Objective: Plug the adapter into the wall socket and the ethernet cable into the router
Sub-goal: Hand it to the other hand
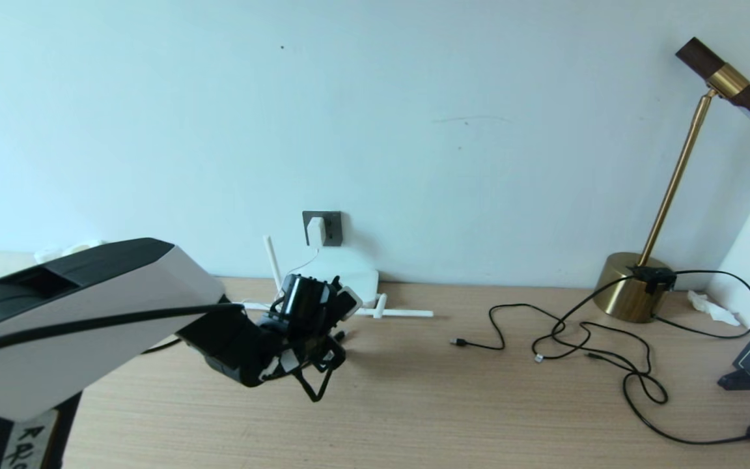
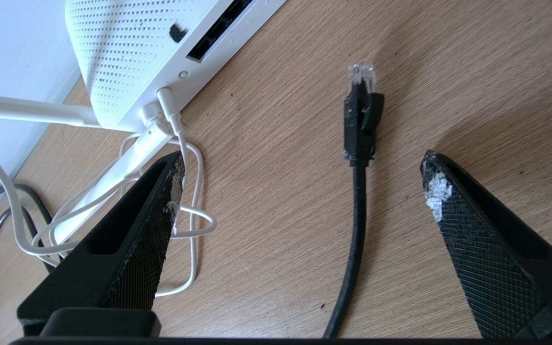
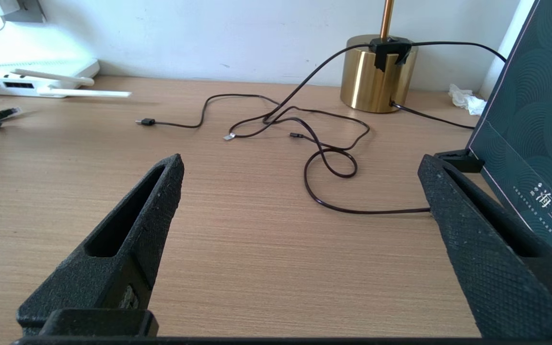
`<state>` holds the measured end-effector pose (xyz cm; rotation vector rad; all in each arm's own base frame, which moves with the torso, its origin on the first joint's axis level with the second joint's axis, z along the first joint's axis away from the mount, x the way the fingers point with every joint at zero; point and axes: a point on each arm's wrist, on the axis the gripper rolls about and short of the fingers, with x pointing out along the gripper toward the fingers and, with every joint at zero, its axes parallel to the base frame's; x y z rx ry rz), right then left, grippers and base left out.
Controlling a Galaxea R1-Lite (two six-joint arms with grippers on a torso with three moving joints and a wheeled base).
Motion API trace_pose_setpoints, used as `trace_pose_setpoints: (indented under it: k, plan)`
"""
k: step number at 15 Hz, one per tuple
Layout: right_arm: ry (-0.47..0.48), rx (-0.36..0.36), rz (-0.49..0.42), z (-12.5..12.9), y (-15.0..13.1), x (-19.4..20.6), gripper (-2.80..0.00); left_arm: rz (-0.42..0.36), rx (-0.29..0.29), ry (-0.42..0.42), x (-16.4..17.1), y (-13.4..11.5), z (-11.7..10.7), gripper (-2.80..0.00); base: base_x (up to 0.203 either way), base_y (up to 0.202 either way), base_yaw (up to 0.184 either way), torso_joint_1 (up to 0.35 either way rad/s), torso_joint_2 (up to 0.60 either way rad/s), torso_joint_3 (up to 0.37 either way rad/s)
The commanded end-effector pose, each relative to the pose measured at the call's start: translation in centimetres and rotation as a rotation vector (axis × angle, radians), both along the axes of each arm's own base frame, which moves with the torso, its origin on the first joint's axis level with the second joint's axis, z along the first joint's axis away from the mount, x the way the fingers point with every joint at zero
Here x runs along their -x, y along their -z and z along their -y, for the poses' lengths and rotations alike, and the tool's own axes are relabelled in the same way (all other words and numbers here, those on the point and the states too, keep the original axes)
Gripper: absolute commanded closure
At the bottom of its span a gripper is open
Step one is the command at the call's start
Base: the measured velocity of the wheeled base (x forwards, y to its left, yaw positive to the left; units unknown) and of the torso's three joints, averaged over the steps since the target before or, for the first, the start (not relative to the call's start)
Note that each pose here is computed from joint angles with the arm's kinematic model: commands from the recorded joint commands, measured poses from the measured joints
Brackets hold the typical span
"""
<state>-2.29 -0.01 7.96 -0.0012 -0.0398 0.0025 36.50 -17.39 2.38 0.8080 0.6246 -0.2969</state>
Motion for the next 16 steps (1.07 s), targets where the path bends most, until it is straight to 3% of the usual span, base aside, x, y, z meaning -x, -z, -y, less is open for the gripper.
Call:
trace_pose_setpoints:
  k: [1,16]
  plan:
    - [-0.001,0.0,-0.013,0.0,0.3,-0.1,-2.8,-0.007,-0.012,-0.008,-0.2,0.3,-0.4,-2.8,0.0,0.0,0.0,0.0,0.0,0.0]
    - [-0.001,0.0,-0.012,0.0,0.3,-0.1,-2.8,0.001,-0.007,-0.013,-1.3,0.9,-0.2,-2.8,0.0,0.0,0.0,0.0,0.0,0.0]
